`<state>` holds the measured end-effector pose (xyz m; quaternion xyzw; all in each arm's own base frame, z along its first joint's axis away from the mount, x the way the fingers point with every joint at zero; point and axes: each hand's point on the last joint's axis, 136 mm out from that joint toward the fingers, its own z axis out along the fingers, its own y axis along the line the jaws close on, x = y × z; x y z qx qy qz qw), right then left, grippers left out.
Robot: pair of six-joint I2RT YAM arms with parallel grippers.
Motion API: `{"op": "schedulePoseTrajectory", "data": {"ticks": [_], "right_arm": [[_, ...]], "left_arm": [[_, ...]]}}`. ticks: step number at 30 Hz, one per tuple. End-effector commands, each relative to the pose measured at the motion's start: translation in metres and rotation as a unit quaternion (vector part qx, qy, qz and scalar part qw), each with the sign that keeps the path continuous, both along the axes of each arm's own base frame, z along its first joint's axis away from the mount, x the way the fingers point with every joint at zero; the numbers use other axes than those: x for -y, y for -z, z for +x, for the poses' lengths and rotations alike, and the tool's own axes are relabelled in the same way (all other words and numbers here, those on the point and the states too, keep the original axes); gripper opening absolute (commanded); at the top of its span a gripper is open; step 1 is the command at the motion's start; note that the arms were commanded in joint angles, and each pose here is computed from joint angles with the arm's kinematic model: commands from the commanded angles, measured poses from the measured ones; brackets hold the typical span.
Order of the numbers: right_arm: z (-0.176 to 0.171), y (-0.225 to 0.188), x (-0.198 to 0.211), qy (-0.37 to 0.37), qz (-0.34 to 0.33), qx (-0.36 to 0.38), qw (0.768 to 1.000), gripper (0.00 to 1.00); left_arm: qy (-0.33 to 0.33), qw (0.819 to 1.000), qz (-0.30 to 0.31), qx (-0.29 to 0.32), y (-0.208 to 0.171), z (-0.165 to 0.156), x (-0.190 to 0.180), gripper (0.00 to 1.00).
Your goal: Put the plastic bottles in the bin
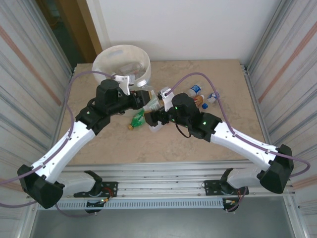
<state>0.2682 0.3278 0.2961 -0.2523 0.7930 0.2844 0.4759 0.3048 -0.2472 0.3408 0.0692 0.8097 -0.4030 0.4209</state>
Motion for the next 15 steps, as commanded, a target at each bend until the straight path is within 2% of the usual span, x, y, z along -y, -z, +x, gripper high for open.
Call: {"op": "schedulePoseTrajectory", "data": {"ticks": [1, 9, 15], "right_arm": [[0.004, -0.009, 0.016, 0.038, 0.009, 0.007, 0.999, 0.98], [0.007, -0.009, 0.041, 0.093, 0.014, 0.017, 0.995, 0.98], [0.010, -0.005, 0.059, 0.137, 0.016, 0.017, 0.990, 0.98]], "left_arm": [[-0.014, 0.998, -0.001, 0.058, -0.039, 0.004, -0.015, 0.07], [-0.061, 0.988, 0.030, 0.142, -0.093, 0.025, -0.042, 0.06], [-0.115, 0.973, 0.066, 0.188, -0.125, 0.059, -0.065, 0.06]]}}
